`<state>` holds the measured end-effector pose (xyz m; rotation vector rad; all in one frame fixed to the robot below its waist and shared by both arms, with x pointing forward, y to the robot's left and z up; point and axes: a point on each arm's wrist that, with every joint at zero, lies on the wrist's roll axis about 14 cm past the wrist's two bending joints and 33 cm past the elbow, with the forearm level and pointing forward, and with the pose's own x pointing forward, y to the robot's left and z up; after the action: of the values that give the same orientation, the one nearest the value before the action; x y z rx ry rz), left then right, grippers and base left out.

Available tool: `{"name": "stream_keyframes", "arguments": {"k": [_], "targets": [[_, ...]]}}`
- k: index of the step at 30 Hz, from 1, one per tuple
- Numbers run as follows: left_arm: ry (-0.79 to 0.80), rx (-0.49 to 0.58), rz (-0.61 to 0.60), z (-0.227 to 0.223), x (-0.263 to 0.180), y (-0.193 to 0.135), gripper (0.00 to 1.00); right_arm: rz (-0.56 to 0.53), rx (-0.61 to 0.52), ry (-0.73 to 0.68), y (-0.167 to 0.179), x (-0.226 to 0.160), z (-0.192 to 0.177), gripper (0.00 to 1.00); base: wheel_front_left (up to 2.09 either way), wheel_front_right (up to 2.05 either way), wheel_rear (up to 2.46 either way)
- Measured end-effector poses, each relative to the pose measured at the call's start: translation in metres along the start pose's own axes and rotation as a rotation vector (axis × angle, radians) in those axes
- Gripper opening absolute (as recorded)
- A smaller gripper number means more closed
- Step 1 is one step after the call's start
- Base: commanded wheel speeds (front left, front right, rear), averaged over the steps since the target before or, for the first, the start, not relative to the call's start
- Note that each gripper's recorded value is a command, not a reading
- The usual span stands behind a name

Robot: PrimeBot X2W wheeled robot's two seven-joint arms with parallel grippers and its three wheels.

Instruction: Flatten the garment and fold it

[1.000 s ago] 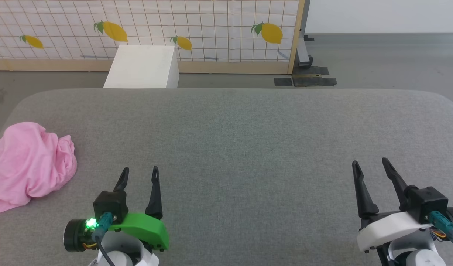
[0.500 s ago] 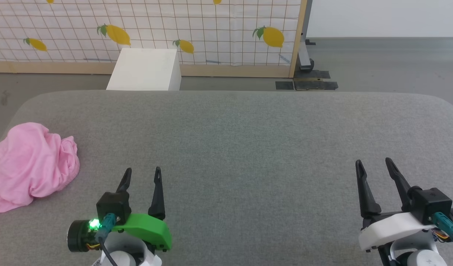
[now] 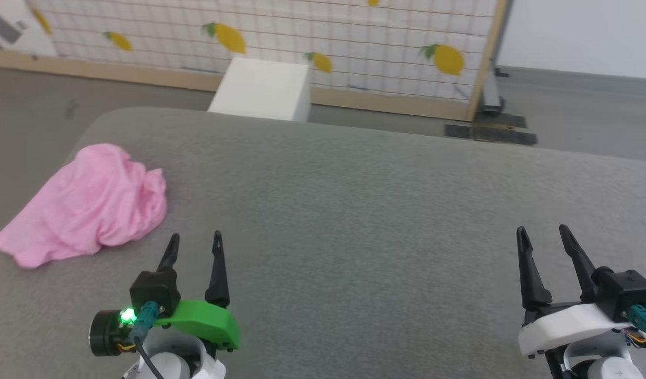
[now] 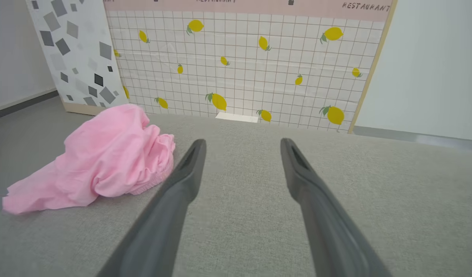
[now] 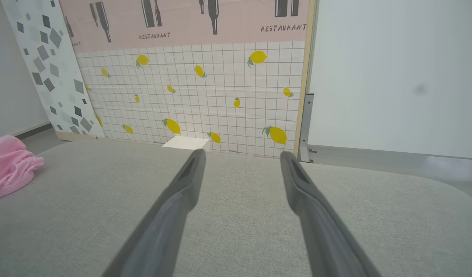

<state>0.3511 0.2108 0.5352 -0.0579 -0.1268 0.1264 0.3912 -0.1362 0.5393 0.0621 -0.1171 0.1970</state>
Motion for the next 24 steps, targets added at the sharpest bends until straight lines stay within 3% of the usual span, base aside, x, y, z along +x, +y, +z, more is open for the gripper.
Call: {"name": "stream_keyframes", "arguments": {"k": [12, 24], "targets": [[-0.025, 0.042, 0.296, 0.012, -0.056, 0.092, 1.0, 0.25, 0.045, -0.001, 0.088, 0.044, -0.009, 1.0, 0.0, 0.0, 0.0], [-0.031, 0.074, 0.509, 0.021, -0.113, 0.147, 1.0, 0.463, 0.079, 0.022, 0.169, 0.061, -0.02, 1.0, 0.0, 0.0, 0.0]]}}
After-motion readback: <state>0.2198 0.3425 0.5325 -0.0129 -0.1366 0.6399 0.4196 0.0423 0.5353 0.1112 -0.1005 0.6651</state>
